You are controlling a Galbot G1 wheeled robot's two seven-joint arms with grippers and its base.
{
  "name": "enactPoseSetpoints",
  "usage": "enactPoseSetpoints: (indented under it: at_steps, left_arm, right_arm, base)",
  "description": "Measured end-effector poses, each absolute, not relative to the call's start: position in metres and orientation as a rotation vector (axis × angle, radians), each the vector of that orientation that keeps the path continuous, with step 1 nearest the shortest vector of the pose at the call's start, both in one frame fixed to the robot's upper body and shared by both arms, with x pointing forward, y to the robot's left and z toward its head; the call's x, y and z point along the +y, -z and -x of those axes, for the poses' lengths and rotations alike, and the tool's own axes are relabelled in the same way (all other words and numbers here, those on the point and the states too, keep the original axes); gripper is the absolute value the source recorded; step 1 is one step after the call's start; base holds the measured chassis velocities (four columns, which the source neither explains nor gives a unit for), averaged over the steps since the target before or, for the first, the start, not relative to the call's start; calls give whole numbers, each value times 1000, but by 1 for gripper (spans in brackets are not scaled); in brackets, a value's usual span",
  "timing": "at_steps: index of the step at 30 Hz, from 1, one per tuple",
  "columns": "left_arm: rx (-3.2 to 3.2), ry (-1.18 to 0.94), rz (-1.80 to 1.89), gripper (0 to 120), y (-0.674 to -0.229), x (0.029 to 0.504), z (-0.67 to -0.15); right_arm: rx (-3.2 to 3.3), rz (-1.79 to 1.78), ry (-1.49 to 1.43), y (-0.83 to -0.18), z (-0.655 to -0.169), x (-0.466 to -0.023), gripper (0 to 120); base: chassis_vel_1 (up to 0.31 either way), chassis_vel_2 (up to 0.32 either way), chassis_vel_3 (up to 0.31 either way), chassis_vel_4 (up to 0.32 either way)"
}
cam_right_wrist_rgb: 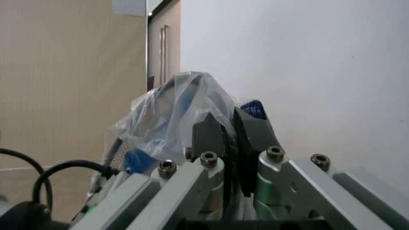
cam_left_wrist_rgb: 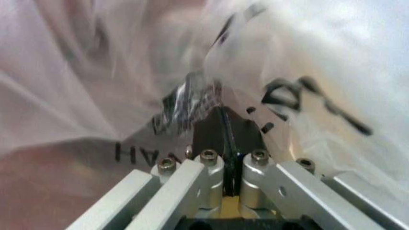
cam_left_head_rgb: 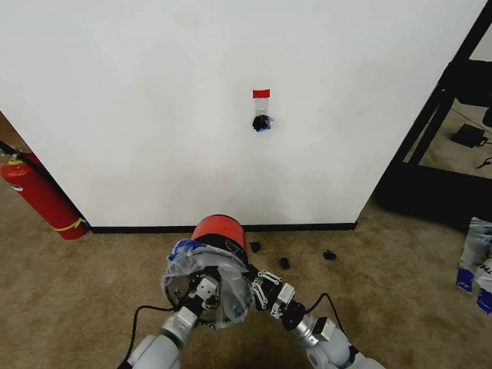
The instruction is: Pick up the garbage bag from the wall and place it over the trash bin.
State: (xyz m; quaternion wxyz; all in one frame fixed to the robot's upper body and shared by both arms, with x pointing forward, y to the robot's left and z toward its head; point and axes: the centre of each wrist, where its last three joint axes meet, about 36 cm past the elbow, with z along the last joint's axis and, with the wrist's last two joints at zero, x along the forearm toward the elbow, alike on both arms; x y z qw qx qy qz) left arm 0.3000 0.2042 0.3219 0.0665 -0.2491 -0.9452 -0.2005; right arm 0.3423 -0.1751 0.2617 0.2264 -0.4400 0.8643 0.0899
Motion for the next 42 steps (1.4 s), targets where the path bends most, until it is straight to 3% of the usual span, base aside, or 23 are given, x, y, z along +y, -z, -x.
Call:
enactPoseSetpoints:
  at_steps: [12, 20, 30, 42]
  left_arm:
    - [-2885, 570, 867, 0, -327, 191, -305]
    - [-2869, 634, 710, 0, -304, 209, -319]
    - [-2882, 734, 444, 0, -305, 213, -326]
    - [-2873, 783, 369, 0, -305, 214, -323]
  right_arm:
    - [2363, 1279, -250, -253, -343, -173, 1]
    - [2326, 1324, -271, -258, -339, -173, 1]
    - [2307, 1347, -274, -263, -336, -177, 1]
    - [2312, 1343, -299, -265, -335, -179, 1]
  base:
    - [0, 0, 0, 0]
    - [0, 0, 0, 0]
    - [0, 0, 0, 0]
    - [0, 0, 0, 0]
